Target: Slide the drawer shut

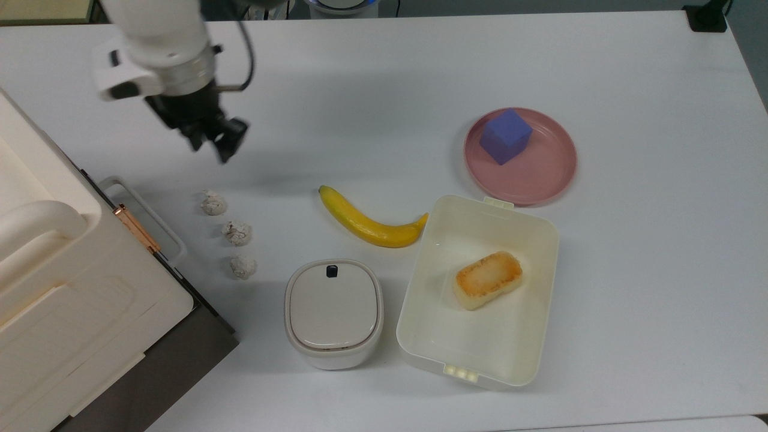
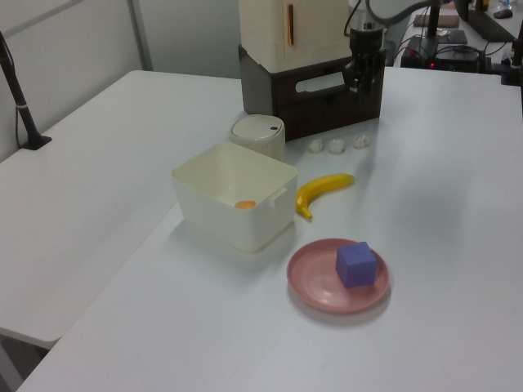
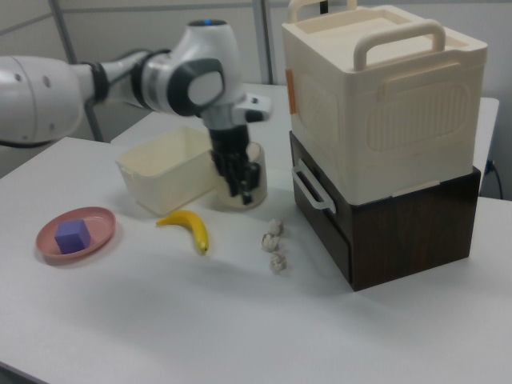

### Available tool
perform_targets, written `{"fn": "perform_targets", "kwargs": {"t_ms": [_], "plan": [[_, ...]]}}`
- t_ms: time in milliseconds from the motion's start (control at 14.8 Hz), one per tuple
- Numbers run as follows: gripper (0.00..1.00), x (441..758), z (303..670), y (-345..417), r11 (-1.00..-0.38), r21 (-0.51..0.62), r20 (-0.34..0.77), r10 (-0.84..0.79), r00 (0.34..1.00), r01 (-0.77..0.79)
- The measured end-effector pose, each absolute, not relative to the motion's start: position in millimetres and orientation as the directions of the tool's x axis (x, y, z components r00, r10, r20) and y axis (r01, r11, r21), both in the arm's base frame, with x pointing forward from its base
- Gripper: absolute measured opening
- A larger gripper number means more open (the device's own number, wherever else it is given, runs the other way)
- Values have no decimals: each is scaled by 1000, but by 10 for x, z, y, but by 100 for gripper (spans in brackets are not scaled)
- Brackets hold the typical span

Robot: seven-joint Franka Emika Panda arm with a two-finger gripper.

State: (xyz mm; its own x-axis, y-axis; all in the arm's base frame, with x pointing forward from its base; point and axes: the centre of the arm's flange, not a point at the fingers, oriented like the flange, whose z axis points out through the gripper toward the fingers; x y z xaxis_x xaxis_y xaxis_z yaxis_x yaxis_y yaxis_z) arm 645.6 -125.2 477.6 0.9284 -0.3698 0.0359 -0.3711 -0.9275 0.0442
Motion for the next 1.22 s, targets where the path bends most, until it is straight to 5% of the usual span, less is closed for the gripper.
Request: {"fn": "perform_targets", "kwargs": {"t_ms": [203, 407, 1220], "plan": [[62, 6228, 5218, -921, -972, -13, -31, -235, 971, -236], [99, 5896, 5859, -861, -989, -36, 8, -141, 990, -141], [100, 6005, 5846, -608, -996, -37, 63, -79, 995, -77]]}}
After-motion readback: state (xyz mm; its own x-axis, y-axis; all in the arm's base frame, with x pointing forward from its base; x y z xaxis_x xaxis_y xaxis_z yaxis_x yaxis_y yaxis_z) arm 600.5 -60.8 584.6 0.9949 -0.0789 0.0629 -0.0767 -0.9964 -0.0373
